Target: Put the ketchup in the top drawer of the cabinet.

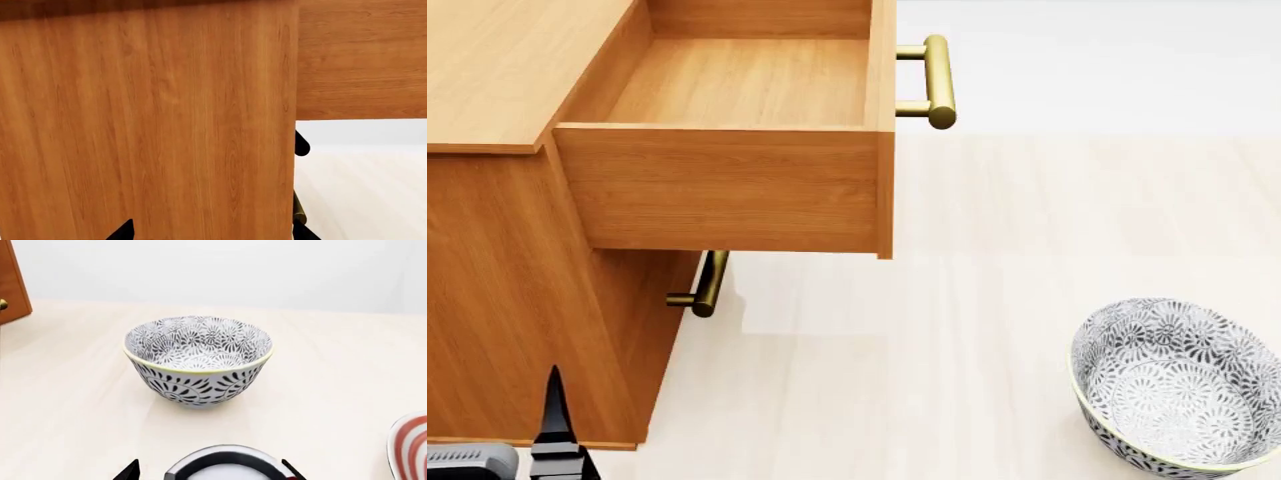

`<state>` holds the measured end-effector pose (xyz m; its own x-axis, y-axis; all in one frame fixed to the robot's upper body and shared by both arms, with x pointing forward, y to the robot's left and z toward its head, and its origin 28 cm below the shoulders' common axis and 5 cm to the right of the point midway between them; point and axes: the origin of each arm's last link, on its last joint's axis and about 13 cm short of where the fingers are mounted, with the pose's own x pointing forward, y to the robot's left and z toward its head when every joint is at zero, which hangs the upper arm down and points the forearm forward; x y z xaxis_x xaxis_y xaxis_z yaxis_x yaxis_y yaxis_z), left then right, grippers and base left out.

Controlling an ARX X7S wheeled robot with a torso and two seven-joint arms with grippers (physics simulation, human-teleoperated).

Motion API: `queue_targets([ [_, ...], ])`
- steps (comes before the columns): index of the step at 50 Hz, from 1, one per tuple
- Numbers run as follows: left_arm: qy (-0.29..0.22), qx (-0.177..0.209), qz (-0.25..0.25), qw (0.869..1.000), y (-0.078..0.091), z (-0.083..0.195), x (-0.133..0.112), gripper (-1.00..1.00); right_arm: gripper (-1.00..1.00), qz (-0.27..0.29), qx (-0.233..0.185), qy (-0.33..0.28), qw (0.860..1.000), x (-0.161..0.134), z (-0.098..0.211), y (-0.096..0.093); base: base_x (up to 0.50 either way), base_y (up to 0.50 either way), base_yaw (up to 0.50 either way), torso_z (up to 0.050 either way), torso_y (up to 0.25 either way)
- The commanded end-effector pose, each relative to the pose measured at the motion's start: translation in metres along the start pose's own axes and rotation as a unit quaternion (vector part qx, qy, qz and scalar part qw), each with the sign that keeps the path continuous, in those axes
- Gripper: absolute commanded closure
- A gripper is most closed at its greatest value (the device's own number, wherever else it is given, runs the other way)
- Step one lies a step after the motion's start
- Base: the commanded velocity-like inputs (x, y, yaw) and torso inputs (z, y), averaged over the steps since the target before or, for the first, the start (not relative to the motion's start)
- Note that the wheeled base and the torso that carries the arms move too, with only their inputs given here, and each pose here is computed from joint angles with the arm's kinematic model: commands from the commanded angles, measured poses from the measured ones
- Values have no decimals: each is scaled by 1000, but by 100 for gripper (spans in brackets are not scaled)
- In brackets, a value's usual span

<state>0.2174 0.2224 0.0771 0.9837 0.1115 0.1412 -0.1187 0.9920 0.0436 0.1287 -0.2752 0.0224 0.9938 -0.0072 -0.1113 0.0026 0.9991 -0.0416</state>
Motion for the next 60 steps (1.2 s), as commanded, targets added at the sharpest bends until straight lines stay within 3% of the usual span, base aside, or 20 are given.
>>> queue_targets([
  [1,1,0,0,1000,0,0,0,-100,-100,6,-1,17,1000,1,-11,3,0,0,0,0,0],
  [7,1,0,0,1000,0,-1,1,-100,-100,3,2,17,1000,2,-13,2,0,0,0,0,0],
  [8,1,0,0,1000,0,-1,1,-100,100,1,3,15,1000,2,-12,1,0,0,0,0,0],
  [20,3,-1,1,1000,0,-1,1,-100,100,4,4,5,1000,0,-6,2,0,0,0,0,0],
  [27,5,-1,0,1000,0,-3,1,-100,100,-23,11,-17,1000,-1,5,-3,0,0,0,0,0],
  [29,5,-2,1,1000,0,-2,1,-100,100,-61,20,-51,997,-4,22,-18,0,0,0,0,0],
  [38,6,-3,0,1000,0,-2,0,-100,100,-92,33,-96,991,-18,58,-35,0,0,0,0,0],
  [60,6,-6,0,1000,1,-2,2,-100,100,-98,28,-151,983,-46,84,-34,0,0,0,0,0],
])
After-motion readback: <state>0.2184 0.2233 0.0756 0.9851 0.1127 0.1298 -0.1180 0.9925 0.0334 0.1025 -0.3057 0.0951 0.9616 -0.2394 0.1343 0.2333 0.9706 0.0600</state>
